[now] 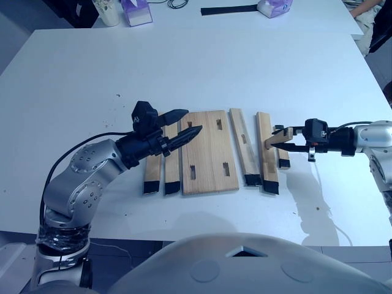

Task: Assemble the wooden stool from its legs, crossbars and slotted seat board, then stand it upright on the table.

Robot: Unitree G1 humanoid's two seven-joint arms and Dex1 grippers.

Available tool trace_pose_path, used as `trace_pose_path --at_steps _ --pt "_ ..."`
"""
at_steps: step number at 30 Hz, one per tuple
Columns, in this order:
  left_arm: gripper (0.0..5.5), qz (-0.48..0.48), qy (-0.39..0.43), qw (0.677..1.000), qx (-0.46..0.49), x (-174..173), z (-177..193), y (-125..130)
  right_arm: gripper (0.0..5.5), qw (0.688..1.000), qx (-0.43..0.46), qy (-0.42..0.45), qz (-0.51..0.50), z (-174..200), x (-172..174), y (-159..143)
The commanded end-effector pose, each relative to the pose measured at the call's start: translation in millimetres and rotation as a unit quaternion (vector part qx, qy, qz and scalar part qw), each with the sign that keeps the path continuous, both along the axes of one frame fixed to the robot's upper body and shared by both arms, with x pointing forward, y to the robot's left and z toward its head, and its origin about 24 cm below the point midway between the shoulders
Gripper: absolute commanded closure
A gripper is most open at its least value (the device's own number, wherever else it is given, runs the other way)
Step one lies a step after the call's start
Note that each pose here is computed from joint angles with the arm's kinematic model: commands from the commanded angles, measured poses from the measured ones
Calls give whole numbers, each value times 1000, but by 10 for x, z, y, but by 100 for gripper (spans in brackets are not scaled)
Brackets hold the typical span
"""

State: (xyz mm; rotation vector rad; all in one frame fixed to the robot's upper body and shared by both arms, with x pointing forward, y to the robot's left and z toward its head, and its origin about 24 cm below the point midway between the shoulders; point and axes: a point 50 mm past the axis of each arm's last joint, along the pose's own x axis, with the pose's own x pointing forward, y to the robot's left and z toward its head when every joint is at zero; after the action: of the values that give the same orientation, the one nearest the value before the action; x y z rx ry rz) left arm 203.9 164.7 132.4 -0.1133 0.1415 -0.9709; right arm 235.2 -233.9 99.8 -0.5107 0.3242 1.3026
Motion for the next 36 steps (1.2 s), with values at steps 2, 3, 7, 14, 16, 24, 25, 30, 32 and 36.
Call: trace_pose_path --at_steps 2,3,7,14,16,24,25,30,32,36 --pt "235 -9 2 1000 2 9 25 -20 420 991 8 136 -20 -224 -32 -37" --pt "235 -11 3 1000 2 15 25 -21 420 988 10 151 -26 -249 -13 -33" --pt "235 -22 4 1000 5 52 39 -45 420 982 -3 187 -33 -423 40 6" --pt "235 -26 5 1000 8 71 43 -49 420 978 -24 204 -22 -604 -86 -3" --pt "235 -24 5 1000 8 70 39 -52 420 978 -19 206 -23 -612 -105 -8" --pt "235 -21 1 1000 6 78 45 -62 420 976 -39 212 0 -655 -206 -21" --pt "235 -21 0 1000 6 81 46 -64 420 976 -41 213 4 -664 -225 -15" --pt "235 -22 0 1000 7 98 46 -62 420 976 -45 213 9 -683 -260 -3" --pt "235 -21 0 1000 8 101 46 -59 420 977 -39 209 6 -669 -245 7" --pt "235 -19 -1 1000 9 105 46 -55 420 983 -22 181 -16 -623 -167 37"
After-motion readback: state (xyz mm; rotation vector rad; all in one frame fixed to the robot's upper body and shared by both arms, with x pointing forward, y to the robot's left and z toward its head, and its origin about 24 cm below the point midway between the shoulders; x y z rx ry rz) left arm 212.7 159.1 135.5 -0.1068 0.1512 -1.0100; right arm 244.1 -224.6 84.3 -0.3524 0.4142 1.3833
